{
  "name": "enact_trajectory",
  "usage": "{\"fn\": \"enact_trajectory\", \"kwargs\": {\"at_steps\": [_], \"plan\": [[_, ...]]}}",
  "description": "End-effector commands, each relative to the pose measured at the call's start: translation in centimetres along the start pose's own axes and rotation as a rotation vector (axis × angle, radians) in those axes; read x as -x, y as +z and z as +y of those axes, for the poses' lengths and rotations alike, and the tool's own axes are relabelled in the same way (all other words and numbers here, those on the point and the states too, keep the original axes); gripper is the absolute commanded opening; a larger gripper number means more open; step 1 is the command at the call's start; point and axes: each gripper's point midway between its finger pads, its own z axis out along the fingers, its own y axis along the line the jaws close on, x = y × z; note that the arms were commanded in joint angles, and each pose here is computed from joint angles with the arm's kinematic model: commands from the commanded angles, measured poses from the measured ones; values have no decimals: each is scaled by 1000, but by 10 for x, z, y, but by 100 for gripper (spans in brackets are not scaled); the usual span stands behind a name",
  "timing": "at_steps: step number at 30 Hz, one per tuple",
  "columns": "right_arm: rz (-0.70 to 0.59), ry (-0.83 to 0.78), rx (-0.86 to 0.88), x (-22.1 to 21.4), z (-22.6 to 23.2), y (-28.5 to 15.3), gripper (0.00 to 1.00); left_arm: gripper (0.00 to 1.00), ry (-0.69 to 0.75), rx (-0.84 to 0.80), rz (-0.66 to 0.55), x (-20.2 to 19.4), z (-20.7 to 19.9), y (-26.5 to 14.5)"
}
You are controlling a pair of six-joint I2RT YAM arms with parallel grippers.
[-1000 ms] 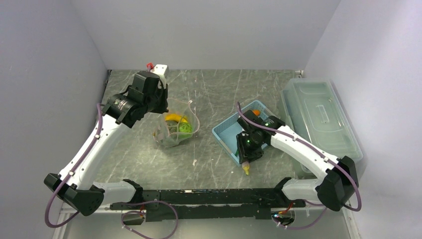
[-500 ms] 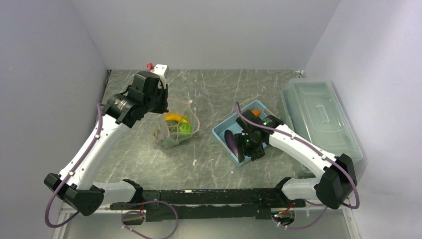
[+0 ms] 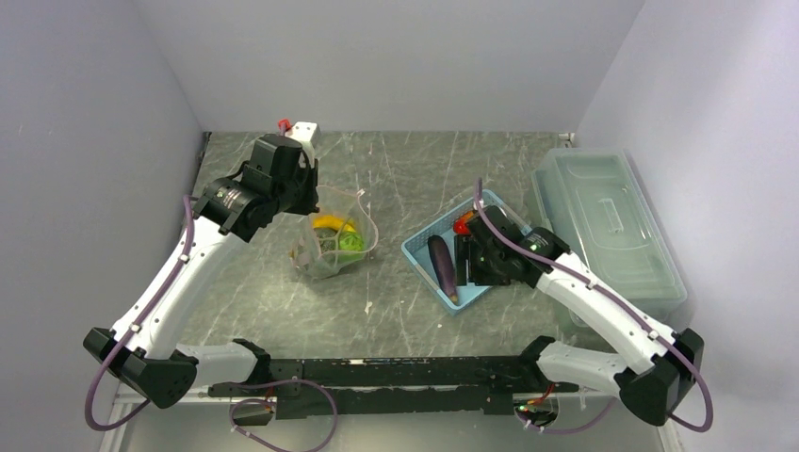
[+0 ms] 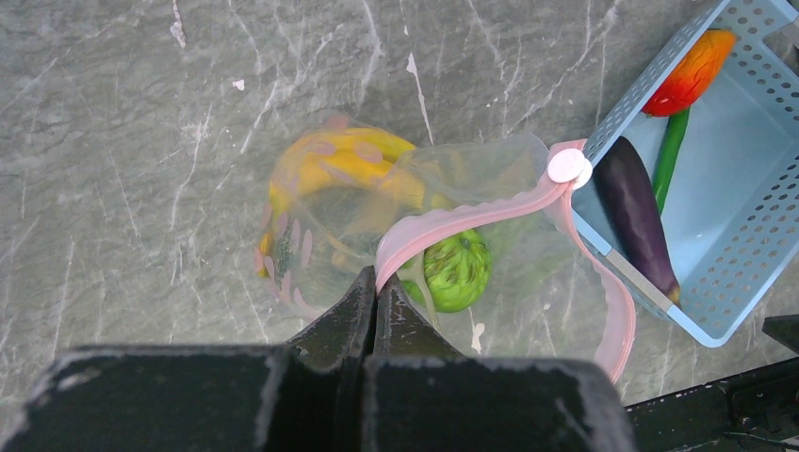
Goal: Place the food in the zip-top bag and seal the zipper
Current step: Pick up the fake vegetable from the bin.
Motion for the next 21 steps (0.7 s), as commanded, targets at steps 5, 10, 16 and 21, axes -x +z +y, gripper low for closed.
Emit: {"fn": "enact_trajectory", "kwargs": {"at_steps": [5, 10, 16, 21], "plan": [[-191, 155, -32, 30, -1, 29, 63, 0, -13, -34, -45, 11, -6, -1], [-226, 191, -39, 37, 2, 54, 60, 0, -12, -30, -51, 11, -5, -3], [-222, 208, -18, 37, 11, 86, 59, 0, -7, -33, -48, 9, -5, -2], [-219, 193, -12, 35, 14, 111, 56, 0, -1, -34, -50, 9, -5, -2]]}}
